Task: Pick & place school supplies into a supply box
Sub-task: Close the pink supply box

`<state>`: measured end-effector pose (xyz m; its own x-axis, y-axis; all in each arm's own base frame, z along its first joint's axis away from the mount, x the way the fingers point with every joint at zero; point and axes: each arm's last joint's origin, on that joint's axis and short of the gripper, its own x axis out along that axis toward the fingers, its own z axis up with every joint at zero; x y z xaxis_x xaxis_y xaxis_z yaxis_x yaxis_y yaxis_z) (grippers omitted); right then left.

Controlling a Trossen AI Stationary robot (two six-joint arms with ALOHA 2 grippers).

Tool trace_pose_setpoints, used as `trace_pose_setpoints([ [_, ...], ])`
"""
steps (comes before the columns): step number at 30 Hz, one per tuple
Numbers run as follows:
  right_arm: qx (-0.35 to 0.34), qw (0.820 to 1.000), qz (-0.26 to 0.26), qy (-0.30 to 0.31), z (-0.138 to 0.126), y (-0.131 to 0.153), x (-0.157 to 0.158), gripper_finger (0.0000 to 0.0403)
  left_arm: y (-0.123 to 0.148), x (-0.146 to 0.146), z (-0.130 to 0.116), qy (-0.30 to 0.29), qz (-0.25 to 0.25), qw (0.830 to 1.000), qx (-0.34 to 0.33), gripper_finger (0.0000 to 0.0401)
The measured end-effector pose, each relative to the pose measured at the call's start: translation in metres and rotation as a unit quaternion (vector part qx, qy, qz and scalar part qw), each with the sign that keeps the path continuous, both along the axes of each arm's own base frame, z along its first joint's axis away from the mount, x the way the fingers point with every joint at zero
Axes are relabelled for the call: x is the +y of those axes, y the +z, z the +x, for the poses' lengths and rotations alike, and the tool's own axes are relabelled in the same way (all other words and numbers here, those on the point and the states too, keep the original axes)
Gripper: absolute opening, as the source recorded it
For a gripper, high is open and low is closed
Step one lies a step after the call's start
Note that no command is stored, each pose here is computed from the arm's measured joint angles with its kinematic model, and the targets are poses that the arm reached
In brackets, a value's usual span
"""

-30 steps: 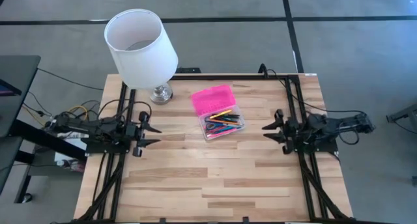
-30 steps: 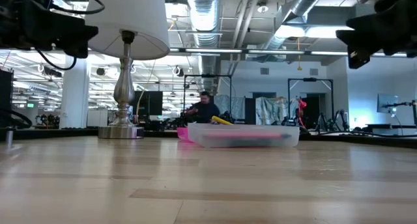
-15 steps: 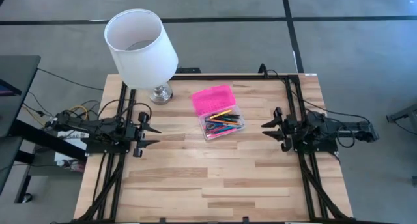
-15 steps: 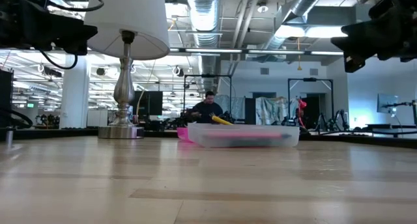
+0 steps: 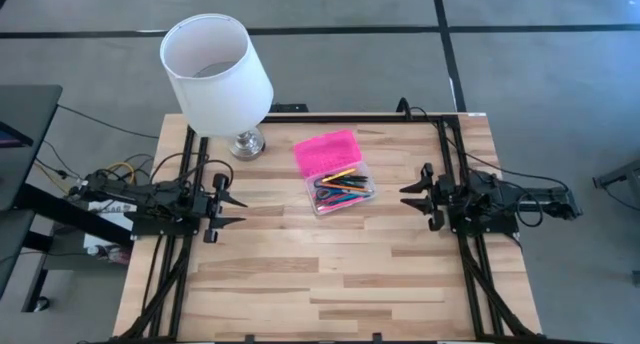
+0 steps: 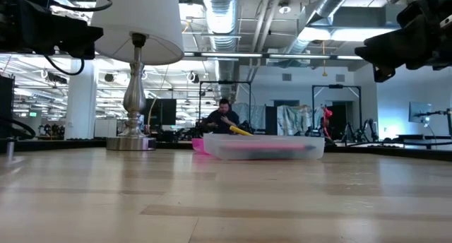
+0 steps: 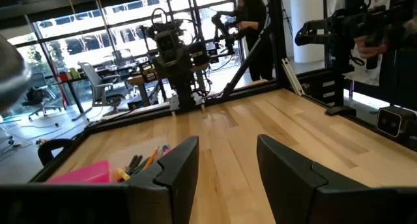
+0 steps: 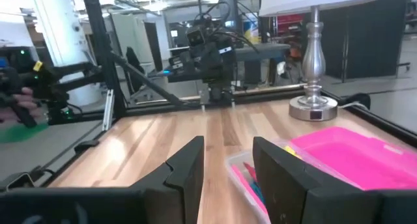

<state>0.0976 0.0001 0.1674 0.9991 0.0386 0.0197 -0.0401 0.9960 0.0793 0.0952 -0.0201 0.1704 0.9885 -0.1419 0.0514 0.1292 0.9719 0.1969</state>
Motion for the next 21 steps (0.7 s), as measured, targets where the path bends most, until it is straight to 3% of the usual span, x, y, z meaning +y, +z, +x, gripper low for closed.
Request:
trace_pose_setpoints([
  [21,0.0,1.0,0.003,0.0,0.0,-0.0002,0.0,0.0124,-0.0001,0.0,0.0,0.0,-0.002,1.0,0.001,0.0151],
])
